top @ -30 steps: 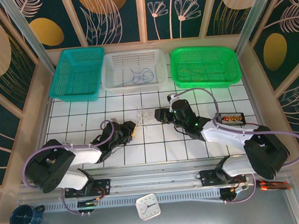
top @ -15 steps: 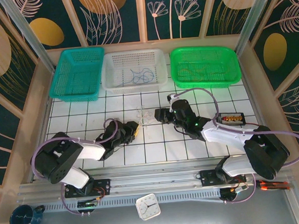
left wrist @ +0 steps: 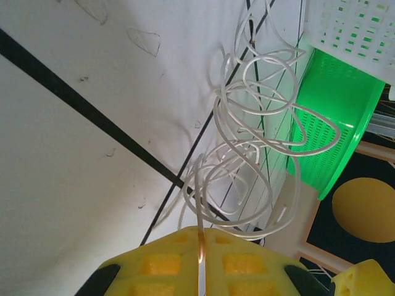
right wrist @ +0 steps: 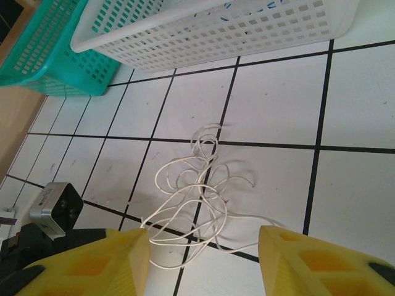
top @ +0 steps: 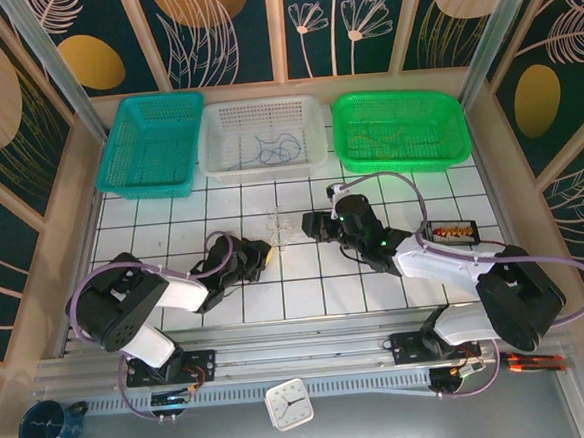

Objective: Untangle the cables

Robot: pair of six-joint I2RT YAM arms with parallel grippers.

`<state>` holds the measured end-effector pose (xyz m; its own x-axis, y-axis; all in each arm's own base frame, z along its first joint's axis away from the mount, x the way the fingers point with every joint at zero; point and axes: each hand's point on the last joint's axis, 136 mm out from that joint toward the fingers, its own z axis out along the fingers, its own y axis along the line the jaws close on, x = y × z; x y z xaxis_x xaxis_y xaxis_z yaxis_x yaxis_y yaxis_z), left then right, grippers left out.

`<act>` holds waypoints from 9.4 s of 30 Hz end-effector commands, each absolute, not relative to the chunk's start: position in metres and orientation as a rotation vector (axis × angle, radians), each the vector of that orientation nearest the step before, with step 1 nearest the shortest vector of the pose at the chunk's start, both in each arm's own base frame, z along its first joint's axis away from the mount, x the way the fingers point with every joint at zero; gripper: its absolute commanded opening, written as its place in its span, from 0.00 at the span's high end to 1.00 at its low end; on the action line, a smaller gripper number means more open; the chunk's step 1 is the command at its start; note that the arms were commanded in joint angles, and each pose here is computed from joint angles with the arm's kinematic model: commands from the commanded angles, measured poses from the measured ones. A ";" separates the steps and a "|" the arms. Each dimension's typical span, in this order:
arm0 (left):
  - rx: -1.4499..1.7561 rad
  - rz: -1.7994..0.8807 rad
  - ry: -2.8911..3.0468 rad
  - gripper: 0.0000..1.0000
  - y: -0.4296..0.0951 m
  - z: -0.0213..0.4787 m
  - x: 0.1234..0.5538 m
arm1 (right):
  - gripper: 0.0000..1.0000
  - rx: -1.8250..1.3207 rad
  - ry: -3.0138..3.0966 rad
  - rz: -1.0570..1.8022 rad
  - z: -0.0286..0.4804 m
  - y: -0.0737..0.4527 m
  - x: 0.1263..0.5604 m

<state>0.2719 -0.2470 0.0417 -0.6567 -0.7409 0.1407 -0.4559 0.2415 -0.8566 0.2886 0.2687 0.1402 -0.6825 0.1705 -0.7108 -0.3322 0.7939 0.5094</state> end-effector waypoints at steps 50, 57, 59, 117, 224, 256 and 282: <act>-0.086 -1.496 1.882 1.00 -0.301 0.296 0.288 | 0.40 -0.278 1.920 0.873 0.169 0.315 0.277; -0.115 -1.602 1.781 1.00 -0.300 0.340 0.284 | 0.40 -0.095 1.848 0.792 0.166 0.313 0.311; -0.116 -1.631 1.749 1.00 -0.299 0.354 0.283 | 0.40 -0.076 1.848 0.779 0.162 0.318 0.319; -0.572 -0.388 1.533 1.00 0.016 0.430 0.479 | 0.37 0.090 1.965 0.747 0.178 0.256 0.286; 0.392 -0.597 2.515 0.50 -0.259 0.038 0.309 | 0.43 0.060 2.093 0.788 0.137 0.224 0.285; 0.418 -0.663 2.380 1.00 -0.273 0.121 0.324 | 0.43 -0.069 2.066 0.859 0.150 0.253 0.291; 0.419 -1.203 2.111 1.00 -0.318 0.291 0.299 | 0.36 -0.160 1.895 0.814 0.181 0.259 0.310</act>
<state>0.3035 -0.3161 0.2533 -0.7591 -0.0034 -0.6509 0.5328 0.5712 -0.6244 0.2992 0.2648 0.1723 -0.5141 0.2071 -0.8323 -0.4686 0.7450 0.4748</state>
